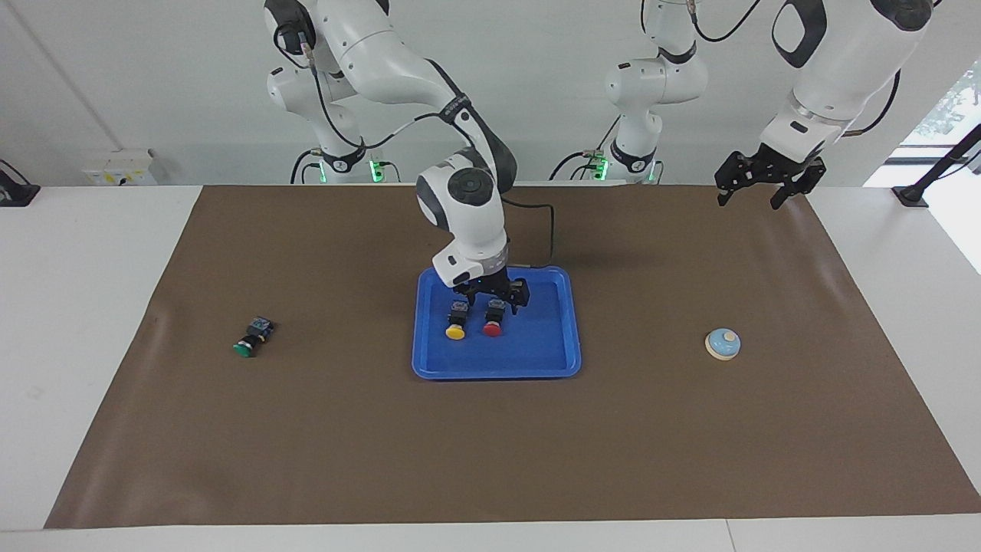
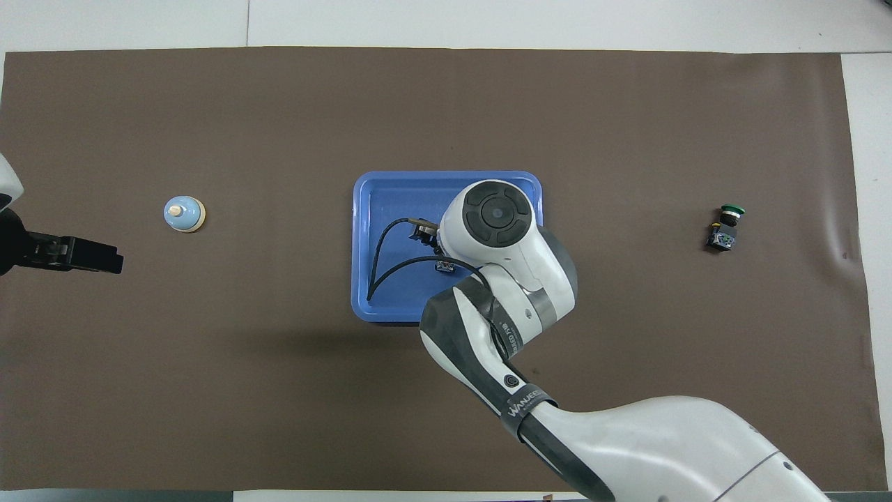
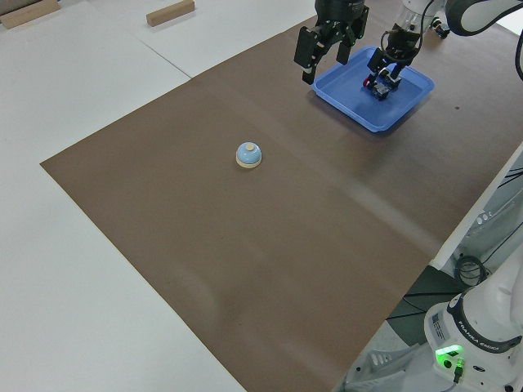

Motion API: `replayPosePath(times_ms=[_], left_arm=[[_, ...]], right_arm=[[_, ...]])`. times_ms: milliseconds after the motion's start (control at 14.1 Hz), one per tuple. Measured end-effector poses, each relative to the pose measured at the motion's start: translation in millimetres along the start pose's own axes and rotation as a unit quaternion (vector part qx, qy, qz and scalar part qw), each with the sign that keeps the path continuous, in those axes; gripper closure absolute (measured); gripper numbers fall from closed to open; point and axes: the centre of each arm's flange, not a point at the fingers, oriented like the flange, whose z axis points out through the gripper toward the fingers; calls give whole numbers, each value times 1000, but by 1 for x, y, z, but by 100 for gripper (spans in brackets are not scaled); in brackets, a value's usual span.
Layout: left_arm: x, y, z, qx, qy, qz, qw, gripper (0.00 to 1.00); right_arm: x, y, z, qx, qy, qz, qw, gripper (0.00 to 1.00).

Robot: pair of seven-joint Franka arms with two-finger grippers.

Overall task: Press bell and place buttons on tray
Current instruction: 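Carry the red button into the tray beside the yellow one, then grasp the green-capped button with the right gripper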

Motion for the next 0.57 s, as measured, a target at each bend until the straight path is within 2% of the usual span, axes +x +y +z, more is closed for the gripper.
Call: replayPosePath(times_ms=[142, 284, 426, 568], left_arm=[[0, 1, 0, 0, 1, 1, 1000, 0], [0, 1, 0, 0, 1, 1, 1000, 0], [0, 2, 0, 0, 1, 2, 1000, 0], [1, 3, 0, 1, 1, 3, 1000, 0]], right_arm=[[36, 35, -45, -5, 4, 29, 1000, 0], [76, 87, -75, -21, 5, 28, 999, 0], [117, 144, -82, -46, 11, 27, 998, 0], [143, 195, -74, -61, 4, 34, 998, 0]])
